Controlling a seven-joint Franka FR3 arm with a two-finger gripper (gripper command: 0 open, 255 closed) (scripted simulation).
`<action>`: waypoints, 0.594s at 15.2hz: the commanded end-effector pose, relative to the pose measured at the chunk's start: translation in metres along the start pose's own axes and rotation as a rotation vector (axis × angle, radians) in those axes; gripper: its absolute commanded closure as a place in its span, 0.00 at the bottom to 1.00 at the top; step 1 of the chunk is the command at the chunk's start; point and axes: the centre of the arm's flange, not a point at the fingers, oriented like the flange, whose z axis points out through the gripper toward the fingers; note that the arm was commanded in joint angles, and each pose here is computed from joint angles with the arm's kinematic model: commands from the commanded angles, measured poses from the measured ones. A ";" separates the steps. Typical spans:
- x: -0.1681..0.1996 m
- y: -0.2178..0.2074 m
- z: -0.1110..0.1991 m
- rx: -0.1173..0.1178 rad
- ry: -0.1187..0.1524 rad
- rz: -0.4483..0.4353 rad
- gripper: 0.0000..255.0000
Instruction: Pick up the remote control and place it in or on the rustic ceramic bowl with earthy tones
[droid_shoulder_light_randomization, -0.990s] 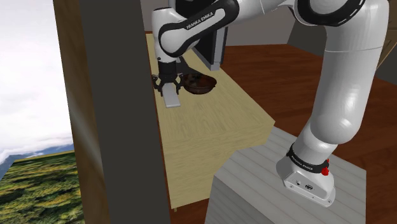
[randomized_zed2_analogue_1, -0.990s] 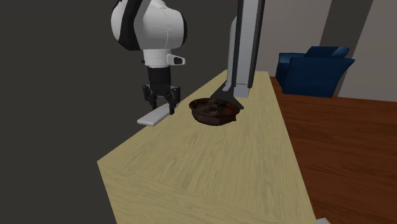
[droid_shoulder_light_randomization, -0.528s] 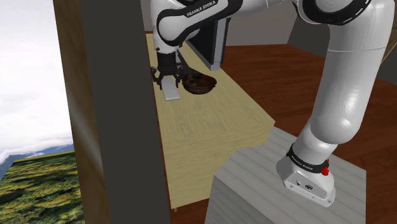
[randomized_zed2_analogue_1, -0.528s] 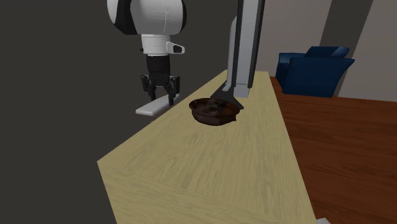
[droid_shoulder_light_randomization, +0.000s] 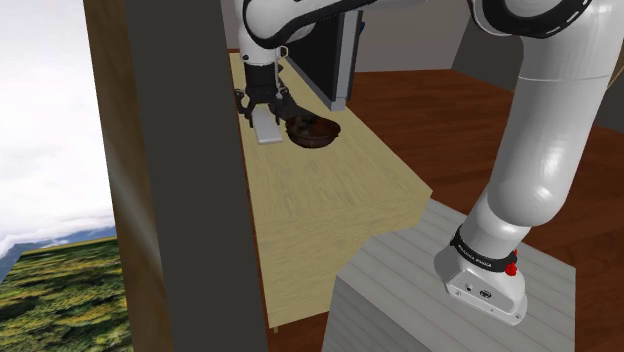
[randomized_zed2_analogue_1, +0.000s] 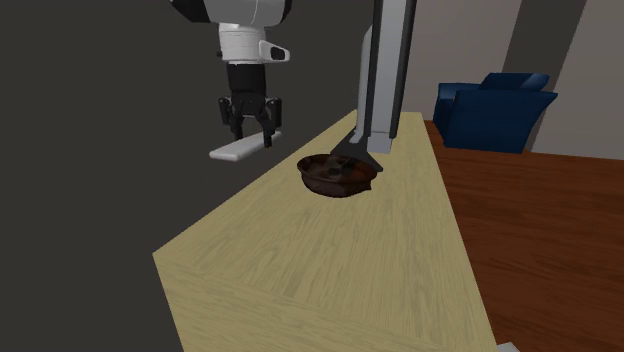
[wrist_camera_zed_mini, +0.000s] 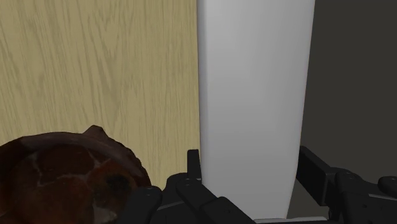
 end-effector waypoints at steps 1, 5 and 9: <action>-0.001 0.001 -0.012 0.000 0.000 0.000 1.00; -0.001 0.001 -0.033 0.000 0.000 0.000 1.00; 0.013 0.023 -0.040 0.000 0.000 0.000 1.00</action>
